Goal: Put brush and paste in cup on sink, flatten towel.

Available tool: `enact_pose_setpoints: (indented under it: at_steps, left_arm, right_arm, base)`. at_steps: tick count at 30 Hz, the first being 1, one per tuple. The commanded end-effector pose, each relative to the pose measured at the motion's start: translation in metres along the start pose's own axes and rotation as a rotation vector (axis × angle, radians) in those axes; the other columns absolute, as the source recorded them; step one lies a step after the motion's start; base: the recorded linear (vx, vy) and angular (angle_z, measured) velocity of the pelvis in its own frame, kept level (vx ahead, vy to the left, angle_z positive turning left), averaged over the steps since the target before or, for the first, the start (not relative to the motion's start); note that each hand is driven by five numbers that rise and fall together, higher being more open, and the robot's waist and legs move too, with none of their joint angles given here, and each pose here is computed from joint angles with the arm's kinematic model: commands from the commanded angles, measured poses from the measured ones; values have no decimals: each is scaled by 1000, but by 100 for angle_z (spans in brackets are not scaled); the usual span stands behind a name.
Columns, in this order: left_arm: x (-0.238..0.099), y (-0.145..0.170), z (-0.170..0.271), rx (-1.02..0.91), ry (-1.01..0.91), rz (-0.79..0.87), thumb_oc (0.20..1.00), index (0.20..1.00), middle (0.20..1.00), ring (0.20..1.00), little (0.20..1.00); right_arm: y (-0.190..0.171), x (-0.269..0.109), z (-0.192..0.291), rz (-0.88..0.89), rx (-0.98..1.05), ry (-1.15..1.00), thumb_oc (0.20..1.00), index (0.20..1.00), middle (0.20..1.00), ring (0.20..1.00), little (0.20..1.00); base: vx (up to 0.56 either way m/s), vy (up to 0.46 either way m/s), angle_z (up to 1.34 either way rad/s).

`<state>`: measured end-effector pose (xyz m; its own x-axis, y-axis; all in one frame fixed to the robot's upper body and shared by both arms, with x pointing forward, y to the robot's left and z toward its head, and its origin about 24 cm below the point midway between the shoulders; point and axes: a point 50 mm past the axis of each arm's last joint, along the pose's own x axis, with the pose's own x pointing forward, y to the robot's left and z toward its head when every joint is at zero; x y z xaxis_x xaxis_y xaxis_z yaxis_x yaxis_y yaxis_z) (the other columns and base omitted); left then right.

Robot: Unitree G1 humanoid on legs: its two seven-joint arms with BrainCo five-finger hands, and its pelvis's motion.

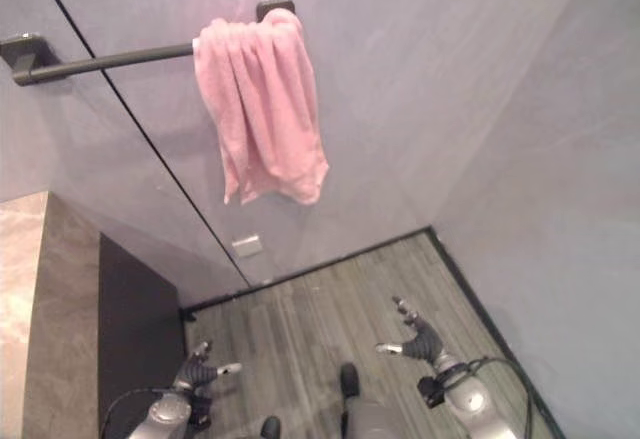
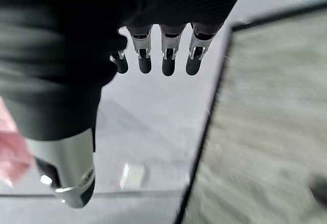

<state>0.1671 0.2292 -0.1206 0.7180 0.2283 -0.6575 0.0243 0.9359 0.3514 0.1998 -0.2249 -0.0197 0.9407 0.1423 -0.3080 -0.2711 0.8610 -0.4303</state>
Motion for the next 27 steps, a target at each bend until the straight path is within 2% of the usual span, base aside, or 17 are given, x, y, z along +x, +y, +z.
enact_pose_setpoints:
  at_steps: [1, 10, 18, 22, 27]
  left_arm:
    - [8, 12, 32, -54, -121, 52, 1000, 1000, 1000, 1000, 1000]
    - [10, 21, 44, -91, -167, 106, 1000, 1000, 1000, 1000, 1000]
    - [4, 25, 39, -57, -185, 117, 1000, 1000, 1000, 1000, 1000]
    - [1, 39, 58, -11, -282, 143, 1000, 1000, 1000, 1000, 1000]
    - [-3, 39, 70, 61, -348, 104, 1000, 1000, 1000, 1000, 1000]
  right_arm:
    - [-5, -10, 15, -39, 33, -108, 1000, 1000, 1000, 1000, 1000]
    - [-16, -20, 12, -154, 34, -100, 1000, 1000, 1000, 1000, 1000]
    - [-11, -15, 6, -163, 16, -65, 1000, 1000, 1000, 1000, 1000]
    - [-11, -6, 21, -195, 11, -133, 1000, 1000, 1000, 1000, 1000]
    - [-15, -3, 35, -218, -18, -189, 1000, 1000, 1000, 1000, 1000]
  base:
    - [111, -128, 60]
    - [226, 12, 58]
    - [280, 191, -36]
    - [195, 280, -32]
    - [159, 209, -6]
